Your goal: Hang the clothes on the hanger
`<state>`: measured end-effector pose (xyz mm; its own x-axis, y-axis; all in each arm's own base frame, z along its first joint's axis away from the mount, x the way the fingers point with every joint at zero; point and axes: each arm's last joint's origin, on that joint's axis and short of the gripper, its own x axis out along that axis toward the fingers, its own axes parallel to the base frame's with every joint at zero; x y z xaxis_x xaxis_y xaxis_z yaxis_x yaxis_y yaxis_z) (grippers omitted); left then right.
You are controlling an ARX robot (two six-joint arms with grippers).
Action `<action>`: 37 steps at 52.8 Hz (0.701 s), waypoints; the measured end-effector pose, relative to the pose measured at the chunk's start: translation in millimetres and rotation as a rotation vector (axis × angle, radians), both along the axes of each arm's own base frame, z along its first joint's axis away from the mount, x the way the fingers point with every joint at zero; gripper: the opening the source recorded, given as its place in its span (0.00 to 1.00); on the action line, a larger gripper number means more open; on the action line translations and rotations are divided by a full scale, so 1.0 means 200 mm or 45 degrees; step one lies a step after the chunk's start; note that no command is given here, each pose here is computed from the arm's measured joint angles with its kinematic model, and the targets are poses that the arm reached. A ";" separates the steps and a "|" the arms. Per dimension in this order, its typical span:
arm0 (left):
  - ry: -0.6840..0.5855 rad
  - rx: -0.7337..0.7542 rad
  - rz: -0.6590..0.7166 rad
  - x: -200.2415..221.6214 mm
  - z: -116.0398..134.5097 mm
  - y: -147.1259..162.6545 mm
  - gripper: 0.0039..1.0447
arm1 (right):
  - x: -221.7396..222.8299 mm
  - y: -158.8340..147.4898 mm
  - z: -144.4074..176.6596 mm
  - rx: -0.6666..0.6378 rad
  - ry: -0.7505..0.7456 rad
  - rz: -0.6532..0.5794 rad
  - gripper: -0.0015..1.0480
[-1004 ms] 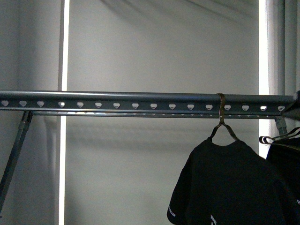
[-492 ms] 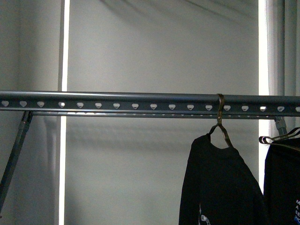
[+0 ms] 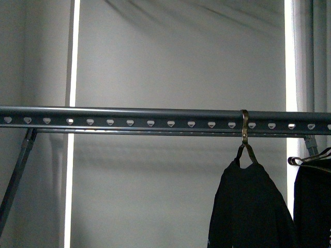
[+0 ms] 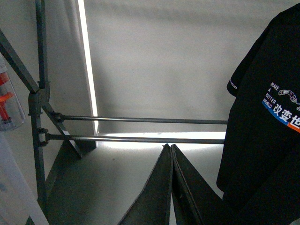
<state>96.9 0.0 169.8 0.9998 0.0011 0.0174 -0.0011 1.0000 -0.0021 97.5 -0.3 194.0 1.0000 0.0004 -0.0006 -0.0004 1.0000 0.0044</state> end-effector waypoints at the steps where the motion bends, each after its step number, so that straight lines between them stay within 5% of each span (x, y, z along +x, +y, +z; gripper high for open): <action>1: 0.000 0.000 0.000 0.00 0.00 0.00 0.03 | 0.00 0.00 0.00 -0.001 0.003 0.000 0.03; 37: 0.001 0.000 -0.001 0.00 0.00 0.00 0.08 | 0.00 0.00 -0.15 -0.004 0.001 -0.004 0.02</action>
<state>96.8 0.0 169.7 0.9999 0.0004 0.0166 -0.0003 1.0000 -0.0021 97.6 -0.4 165.0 1.0000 -0.0027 -0.0017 0.0027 1.0000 0.0010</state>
